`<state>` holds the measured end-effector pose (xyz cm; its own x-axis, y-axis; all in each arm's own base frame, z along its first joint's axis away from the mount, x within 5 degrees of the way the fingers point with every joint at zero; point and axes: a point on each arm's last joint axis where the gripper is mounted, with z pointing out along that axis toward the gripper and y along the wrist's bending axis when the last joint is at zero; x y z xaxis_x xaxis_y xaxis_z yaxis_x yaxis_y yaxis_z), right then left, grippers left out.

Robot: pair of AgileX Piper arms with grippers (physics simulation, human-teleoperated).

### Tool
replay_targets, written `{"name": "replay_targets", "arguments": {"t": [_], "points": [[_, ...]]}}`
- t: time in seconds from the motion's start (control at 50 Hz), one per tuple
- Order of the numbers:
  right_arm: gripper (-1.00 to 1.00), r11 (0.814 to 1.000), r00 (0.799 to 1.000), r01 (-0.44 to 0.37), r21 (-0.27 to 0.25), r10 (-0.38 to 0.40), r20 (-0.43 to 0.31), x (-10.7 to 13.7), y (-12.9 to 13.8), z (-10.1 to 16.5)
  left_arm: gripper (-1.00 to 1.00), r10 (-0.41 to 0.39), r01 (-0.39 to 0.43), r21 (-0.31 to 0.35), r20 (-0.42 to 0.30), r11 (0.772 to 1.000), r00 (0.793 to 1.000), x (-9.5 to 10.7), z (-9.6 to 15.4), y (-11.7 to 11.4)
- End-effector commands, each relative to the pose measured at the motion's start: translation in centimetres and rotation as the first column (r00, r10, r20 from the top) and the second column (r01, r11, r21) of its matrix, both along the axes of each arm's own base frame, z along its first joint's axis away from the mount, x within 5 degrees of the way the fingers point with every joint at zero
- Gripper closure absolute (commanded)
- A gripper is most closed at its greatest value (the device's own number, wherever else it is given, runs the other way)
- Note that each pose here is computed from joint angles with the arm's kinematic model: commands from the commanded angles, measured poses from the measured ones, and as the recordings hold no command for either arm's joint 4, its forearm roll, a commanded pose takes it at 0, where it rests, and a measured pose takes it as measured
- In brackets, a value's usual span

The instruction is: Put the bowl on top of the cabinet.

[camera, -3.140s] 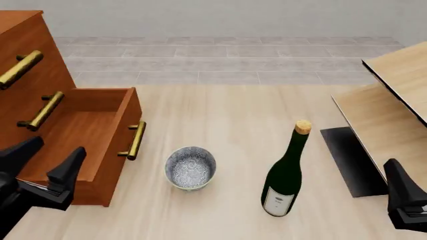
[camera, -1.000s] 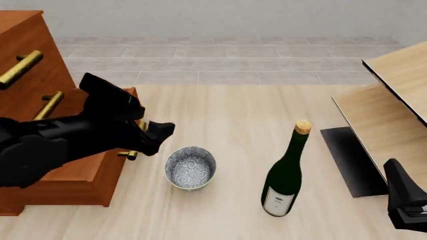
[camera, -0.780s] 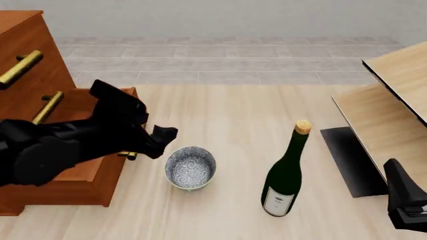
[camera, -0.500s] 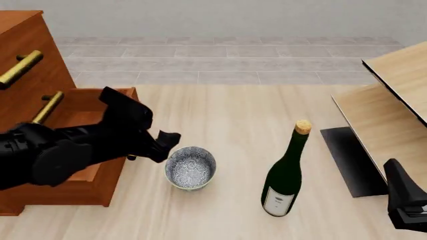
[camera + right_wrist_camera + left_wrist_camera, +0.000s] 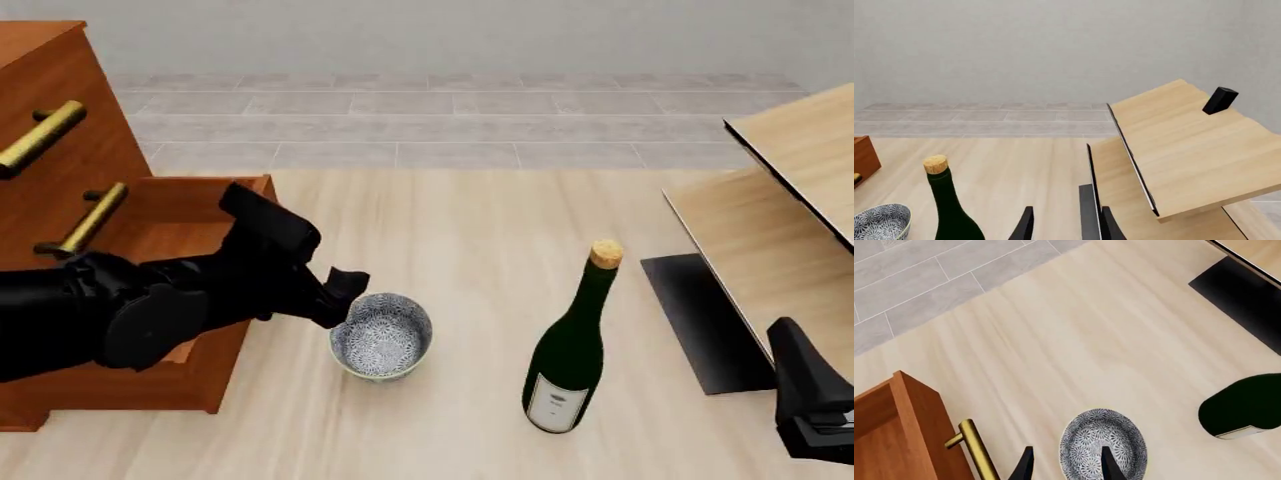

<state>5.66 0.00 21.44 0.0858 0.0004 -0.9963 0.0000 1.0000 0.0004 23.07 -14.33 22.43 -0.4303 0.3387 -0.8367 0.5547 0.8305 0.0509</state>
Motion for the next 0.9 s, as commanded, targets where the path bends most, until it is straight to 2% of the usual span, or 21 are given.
{"name": "replay_targets", "arguments": {"t": [0.02,0.58,0.9], "points": [[-1.00,1.000,1.000,0.000,0.000,0.000,0.000,0.0,0.0,0.0,-1.00,-0.004,0.004,0.005,-0.004,1.000,1.000,0.3,-0.7,-0.3],[-1.00,1.000,1.000,0.000,0.000,0.000,0.000,0.0,0.0,0.0,-1.00,0.017,-0.016,0.015,-0.027,1.000,1.000,1.4,-3.2,-0.4],[-1.00,1.000,1.000,0.000,0.000,0.000,0.000,0.0,0.0,0.0,-1.00,0.005,-0.004,0.014,-0.027,1.000,1.000,1.3,-3.9,-0.7]]}}
